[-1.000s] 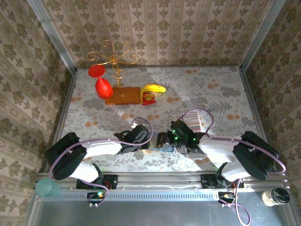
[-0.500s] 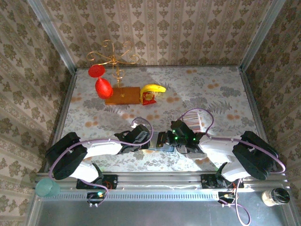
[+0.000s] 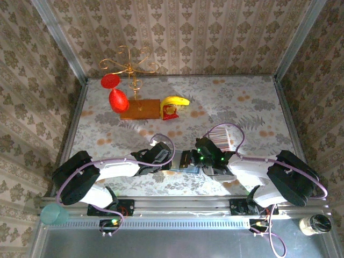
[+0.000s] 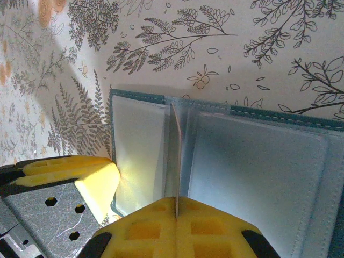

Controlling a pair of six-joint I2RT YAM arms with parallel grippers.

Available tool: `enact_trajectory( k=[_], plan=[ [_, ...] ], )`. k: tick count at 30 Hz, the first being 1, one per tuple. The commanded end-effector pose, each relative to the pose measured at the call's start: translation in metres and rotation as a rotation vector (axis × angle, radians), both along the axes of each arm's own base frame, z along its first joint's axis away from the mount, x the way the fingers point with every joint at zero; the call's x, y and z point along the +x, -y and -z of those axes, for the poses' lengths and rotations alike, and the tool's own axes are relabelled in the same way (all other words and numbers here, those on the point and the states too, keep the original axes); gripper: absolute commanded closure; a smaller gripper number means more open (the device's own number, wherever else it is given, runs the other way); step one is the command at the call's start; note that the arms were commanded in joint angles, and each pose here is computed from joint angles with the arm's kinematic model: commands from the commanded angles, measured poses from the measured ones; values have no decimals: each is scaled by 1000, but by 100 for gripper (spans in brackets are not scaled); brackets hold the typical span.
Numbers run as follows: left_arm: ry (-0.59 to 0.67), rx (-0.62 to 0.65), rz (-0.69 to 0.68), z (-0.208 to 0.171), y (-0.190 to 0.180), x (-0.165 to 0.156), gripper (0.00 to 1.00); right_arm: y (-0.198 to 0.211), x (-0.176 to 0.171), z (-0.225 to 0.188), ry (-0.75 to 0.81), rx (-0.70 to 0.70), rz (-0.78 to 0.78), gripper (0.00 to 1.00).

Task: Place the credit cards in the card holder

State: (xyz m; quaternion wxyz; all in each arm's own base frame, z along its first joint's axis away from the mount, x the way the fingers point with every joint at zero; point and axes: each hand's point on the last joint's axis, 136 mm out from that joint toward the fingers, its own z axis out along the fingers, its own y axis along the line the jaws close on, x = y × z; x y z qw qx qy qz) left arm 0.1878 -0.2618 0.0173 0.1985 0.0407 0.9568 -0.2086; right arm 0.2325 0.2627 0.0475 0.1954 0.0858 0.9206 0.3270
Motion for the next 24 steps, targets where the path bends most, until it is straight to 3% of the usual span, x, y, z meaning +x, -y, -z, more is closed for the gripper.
enact_trajectory(
  k=[1, 24],
  plan=[
    [-150, 111, 36, 42, -23, -35, 80, 8, -1, 9, -5, -61, 11, 100],
    [-139, 106, 28, 38, -24, -35, 79, -3, -14, 11, -66, 42, 27, 100]
  ],
)
